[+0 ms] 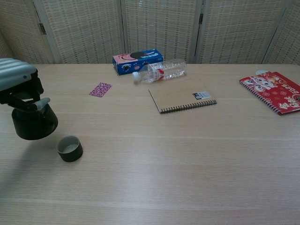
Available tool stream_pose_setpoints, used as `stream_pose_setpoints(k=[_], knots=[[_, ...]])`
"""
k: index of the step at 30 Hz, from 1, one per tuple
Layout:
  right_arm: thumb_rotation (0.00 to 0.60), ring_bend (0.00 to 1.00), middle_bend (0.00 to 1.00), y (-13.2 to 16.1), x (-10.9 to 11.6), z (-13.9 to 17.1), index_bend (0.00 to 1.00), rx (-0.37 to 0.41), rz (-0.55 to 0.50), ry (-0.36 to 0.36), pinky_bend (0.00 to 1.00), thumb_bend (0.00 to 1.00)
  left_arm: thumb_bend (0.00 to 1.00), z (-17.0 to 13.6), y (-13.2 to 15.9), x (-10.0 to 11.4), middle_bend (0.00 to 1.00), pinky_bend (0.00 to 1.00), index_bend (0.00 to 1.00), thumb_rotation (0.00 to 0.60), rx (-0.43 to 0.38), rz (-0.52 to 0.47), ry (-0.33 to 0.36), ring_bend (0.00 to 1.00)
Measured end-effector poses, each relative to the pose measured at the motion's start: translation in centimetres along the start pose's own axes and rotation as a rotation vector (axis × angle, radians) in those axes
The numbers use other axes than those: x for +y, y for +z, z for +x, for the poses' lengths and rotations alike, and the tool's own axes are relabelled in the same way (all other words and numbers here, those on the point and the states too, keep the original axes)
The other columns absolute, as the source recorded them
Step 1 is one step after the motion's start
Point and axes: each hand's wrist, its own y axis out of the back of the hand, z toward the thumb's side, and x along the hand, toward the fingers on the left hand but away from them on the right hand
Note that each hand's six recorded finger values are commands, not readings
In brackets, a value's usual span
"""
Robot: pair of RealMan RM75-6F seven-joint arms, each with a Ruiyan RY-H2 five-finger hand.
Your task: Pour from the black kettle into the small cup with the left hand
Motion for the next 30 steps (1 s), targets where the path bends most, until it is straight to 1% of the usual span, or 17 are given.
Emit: stream_pose_setpoints(k=[3,17,24,30], knots=[[0.587,0.22,0.25,0.0,0.0,0.1,0.14,0.000,-0.001,0.000,0.05,0.45,0.55,-0.1,0.3,0.0,1.00,0.59,1.00,0.485,-0.003,0.003,0.003,0.99],[0.587,0.22,0.25,-0.4,0.0,0.3,0.14,-0.012,-0.004,-0.001,0.05,0.45,0.55,0.0,1.6,-0.2,1.00,0.59,1.00,0.499,-0.016,0.036,0.011,0.99],[0.588,0.23,0.25,-0.6,0.0,0.5,0.14,-0.018,-0.007,-0.003,0.05,0.45,0.55,0.0,2.5,-0.3,1.00,0.59,1.00,0.500,-0.027,0.077,0.022,0.99],[0.587,0.23,0.25,-0.7,0.0,0.5,0.14,-0.020,-0.010,-0.002,0.05,0.45,0.55,0.0,3.2,-0.6,1.00,0.59,1.00,0.502,-0.035,0.133,0.038,0.99]])
